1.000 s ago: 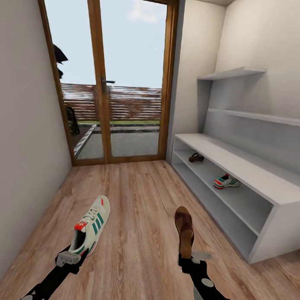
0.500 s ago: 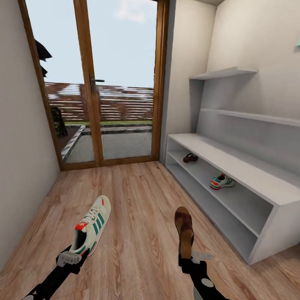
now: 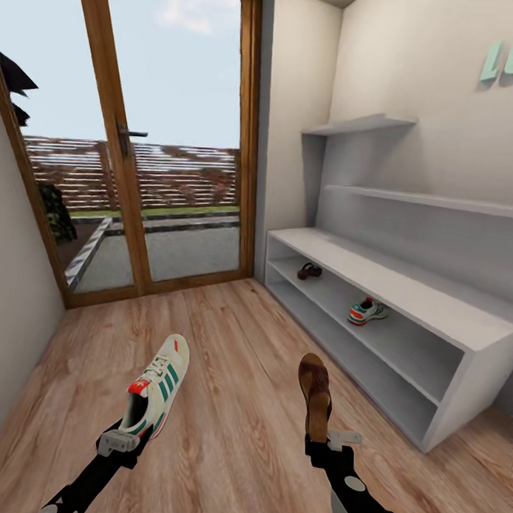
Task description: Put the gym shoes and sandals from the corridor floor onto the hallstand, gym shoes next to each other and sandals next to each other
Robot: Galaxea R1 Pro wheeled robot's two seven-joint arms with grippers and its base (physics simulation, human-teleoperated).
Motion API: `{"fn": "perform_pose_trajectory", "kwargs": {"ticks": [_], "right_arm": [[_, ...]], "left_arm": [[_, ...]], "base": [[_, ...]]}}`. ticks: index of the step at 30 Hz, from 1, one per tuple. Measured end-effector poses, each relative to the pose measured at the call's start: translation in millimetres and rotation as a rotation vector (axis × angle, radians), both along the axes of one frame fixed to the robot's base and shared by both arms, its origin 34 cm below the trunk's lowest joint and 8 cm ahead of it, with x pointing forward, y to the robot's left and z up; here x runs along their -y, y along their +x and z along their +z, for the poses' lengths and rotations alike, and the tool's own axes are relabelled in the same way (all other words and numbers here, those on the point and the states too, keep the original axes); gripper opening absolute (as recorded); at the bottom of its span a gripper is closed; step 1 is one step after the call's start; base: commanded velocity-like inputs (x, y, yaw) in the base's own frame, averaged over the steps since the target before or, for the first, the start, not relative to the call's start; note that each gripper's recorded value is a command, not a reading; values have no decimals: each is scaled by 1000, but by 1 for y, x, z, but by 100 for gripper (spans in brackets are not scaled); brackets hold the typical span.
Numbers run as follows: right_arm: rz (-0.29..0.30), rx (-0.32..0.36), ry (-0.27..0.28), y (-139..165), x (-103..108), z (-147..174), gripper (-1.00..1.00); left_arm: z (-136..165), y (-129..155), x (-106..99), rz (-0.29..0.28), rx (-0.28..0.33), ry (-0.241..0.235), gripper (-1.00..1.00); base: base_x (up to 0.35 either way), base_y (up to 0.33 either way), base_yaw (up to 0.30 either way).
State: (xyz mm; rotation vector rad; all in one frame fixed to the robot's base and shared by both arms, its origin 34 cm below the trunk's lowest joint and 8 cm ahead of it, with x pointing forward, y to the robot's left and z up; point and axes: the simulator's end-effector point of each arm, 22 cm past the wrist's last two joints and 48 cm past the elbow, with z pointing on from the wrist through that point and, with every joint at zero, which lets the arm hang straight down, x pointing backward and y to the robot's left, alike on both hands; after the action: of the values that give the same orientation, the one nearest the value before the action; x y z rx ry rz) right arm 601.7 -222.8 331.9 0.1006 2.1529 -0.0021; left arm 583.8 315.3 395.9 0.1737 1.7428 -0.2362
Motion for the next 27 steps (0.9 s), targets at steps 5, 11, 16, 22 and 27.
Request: {"fn": "perform_pose_trajectory", "kwargs": {"ticks": [5, 11, 16, 22, 27], "right_arm": [[-1, 0, 1, 0, 0, 0, -100], [-1, 0, 1, 0, 0, 0, -100], [-1, 0, 1, 0, 0, 0, -100], [-1, 0, 1, 0, 0, 0, -100], [-1, 0, 1, 0, 0, 0, -100]], "left_arm": [[0, 0, 0, 0, 0, 0, -100], [0, 0, 0, 2, 0, -1, -100], [0, 0, -1, 3, 0, -1, -100], [0, 0, -1, 3, 0, -1, -100], [0, 0, -1, 4, 0, -1, -100]], "base": [[243, 214, -266], [262, 211, -266], [321, 118, -266], [337, 83, -267], [280, 72, -267]]}}
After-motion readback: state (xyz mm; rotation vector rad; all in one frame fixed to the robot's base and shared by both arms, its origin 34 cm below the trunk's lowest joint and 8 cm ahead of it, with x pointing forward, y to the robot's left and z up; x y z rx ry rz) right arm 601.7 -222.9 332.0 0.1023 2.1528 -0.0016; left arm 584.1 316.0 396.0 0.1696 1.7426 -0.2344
